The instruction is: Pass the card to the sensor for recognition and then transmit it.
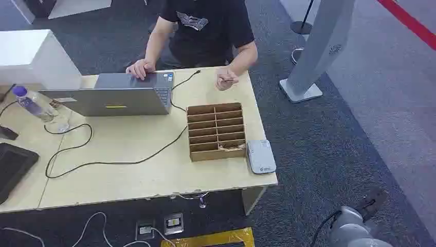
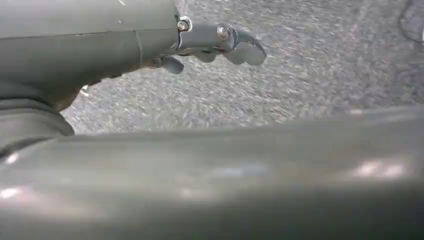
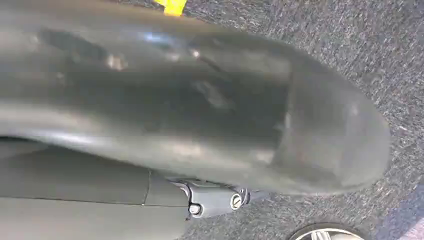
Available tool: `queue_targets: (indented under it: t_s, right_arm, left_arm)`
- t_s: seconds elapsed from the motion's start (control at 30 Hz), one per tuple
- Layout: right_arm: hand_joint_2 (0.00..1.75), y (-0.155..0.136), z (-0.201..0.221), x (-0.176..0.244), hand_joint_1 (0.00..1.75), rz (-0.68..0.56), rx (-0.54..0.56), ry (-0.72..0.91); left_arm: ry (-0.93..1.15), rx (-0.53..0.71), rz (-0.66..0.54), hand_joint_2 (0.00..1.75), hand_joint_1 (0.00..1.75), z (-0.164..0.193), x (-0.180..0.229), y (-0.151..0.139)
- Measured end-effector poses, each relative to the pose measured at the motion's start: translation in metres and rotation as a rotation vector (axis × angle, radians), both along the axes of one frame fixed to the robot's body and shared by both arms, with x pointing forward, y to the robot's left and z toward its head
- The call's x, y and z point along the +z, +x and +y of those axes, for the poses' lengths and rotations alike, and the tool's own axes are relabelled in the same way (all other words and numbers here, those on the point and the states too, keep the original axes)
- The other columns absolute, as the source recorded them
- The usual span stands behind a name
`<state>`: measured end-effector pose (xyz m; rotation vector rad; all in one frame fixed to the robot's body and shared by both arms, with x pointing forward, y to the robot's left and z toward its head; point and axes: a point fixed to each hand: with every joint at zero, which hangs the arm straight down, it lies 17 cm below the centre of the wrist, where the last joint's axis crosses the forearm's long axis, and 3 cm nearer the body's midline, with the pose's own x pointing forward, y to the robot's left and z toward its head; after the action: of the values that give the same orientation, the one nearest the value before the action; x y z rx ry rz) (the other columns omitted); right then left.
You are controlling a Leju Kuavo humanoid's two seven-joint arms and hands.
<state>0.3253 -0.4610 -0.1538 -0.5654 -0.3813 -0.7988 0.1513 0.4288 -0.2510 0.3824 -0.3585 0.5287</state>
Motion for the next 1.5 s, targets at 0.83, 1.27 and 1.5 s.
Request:
queue_targets:
  t_s: [0.83, 1.27, 1.5]
  right_arm:
    - [0.00, -0.199, -0.190, -0.009, 0.00, -0.052, -0.207, -0.221]
    - [0.00, -0.209, -0.440, 0.253, 0.00, -0.340, -0.364, -0.708]
    - [0.00, -0.217, -0.480, 0.376, 0.00, -0.425, -0.358, -1.028]
  left_arm:
    - [-0.059, 0.091, -0.097, 0.00, 0.00, 0.021, 0.005, -0.001]
    - [-0.057, 0.087, -0.094, 0.00, 0.00, 0.019, 0.004, -0.001]
    - [-0.060, 0.076, -0.092, 0.00, 0.00, 0.015, 0.003, -0.001]
